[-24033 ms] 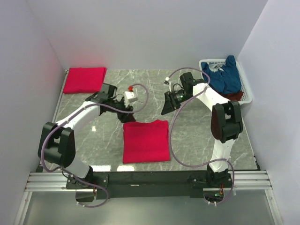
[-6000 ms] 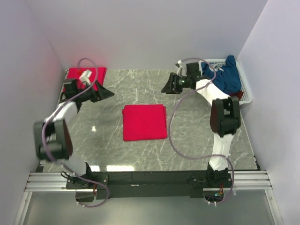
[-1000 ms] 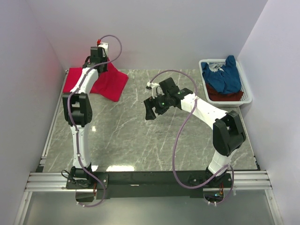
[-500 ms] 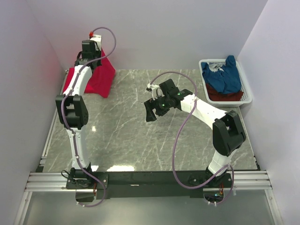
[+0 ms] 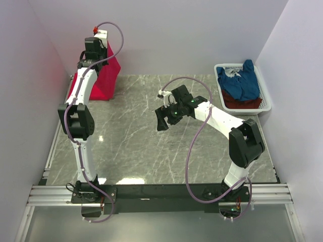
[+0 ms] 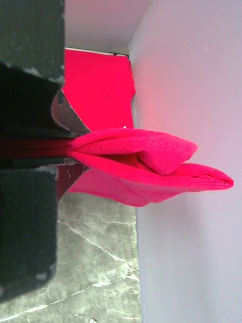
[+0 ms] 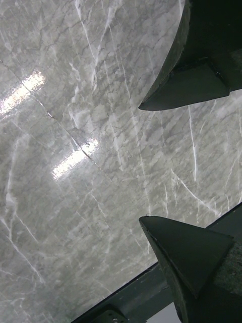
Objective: Fold and stack the t-shirts
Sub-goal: Neatly place the folded tshirt to the corner
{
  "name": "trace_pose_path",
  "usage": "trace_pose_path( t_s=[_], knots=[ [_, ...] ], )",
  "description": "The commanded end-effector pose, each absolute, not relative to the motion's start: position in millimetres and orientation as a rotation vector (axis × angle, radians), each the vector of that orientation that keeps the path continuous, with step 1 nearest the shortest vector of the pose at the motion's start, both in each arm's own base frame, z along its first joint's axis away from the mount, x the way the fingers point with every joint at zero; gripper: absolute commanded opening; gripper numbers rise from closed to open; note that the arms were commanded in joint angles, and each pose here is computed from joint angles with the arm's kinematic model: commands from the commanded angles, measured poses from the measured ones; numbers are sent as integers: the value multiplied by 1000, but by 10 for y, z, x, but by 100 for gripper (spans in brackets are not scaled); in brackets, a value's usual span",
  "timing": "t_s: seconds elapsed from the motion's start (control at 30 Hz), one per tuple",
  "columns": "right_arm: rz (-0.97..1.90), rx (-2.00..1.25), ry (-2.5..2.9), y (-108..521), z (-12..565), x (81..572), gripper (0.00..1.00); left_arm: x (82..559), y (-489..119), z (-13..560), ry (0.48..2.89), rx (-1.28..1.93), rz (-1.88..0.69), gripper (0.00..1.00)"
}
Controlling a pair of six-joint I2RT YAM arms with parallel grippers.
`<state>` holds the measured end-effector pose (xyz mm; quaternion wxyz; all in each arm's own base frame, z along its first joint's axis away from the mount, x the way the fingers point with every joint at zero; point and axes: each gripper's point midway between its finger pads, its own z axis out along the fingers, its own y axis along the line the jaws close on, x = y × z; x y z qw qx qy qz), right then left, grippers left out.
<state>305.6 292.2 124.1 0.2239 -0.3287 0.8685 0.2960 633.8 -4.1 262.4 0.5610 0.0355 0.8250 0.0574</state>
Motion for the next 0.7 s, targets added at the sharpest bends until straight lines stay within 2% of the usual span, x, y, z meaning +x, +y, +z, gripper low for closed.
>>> trace_pose_path(
  t_s=[0.0, 0.53, 0.67],
  knots=[
    [833, -912, 2332, 2949, 1428, 3087, 91, 6275, -55, 3440, 1766, 79, 120, 0],
    [834, -909, 2366, 2967, 1345, 3119, 91, 6430, 151, 2784, 1871, 95, 157, 0],
    [825, -908, 2376, 2957, 1313, 3123, 91, 6439, 398, 2700, 1873, 63, 191, 0]
  ],
)
